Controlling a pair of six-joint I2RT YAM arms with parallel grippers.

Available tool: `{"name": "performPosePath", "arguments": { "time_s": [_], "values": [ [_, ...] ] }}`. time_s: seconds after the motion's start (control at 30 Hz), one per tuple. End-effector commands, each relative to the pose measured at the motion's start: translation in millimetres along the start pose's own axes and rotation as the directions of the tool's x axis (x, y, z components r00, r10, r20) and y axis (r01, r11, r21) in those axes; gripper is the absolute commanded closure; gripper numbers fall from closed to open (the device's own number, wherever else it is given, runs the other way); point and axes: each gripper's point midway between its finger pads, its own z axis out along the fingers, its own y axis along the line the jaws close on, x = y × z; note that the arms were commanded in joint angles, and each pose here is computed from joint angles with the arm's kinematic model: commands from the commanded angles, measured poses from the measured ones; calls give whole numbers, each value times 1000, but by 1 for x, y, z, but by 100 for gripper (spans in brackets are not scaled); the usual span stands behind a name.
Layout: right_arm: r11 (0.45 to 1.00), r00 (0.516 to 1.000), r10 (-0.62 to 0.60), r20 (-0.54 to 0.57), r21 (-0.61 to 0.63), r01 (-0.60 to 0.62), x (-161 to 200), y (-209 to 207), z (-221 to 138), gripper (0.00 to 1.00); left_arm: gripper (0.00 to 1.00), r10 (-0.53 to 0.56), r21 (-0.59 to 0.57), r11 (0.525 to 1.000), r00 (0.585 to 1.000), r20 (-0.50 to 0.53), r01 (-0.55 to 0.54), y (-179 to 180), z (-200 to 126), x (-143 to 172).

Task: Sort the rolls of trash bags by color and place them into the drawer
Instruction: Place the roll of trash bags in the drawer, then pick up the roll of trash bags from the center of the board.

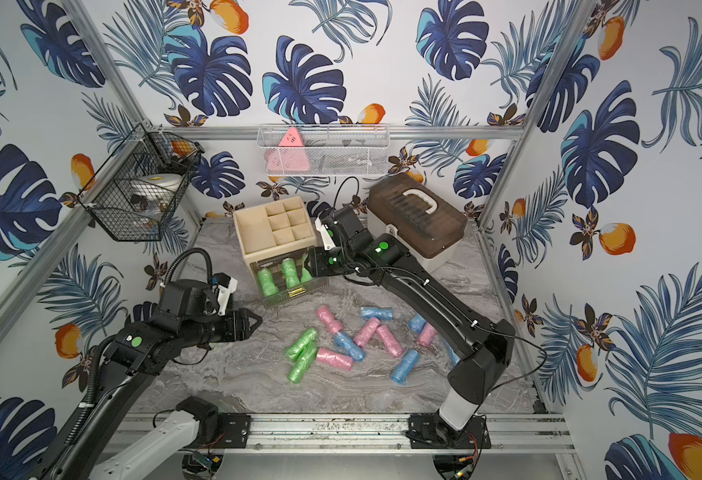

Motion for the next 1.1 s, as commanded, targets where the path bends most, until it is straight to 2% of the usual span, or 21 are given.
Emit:
{"name": "performPosePath", "arguments": {
  "time_s": [0.0,0.27,0.5,0.77,0.93,1.07],
  "values": [
    [1000,1000,-7,19,7,7,1,-11,-11,49,33,6,-24,1000,999,-41,-7,0,7,12],
    [998,999,28,-23,65,-27,29,-47,-18,49,34,99,-43,994,989,-114,-104,-24,32,33],
    [993,998,61,-28,105,-58,44,-70,-26,50,37,230,-96,963,955,-188,-251,-52,87,75],
    [989,996,79,-30,123,-75,51,-88,-39,50,36,386,-248,860,886,-258,-447,-57,129,101],
    [988,995,94,-29,129,-89,55,-96,-43,51,37,411,-288,820,859,-305,-494,-47,147,110],
    [988,995,98,-33,126,-93,58,-99,-45,51,38,419,-295,806,847,-327,-513,-42,155,116]
  ]
}}
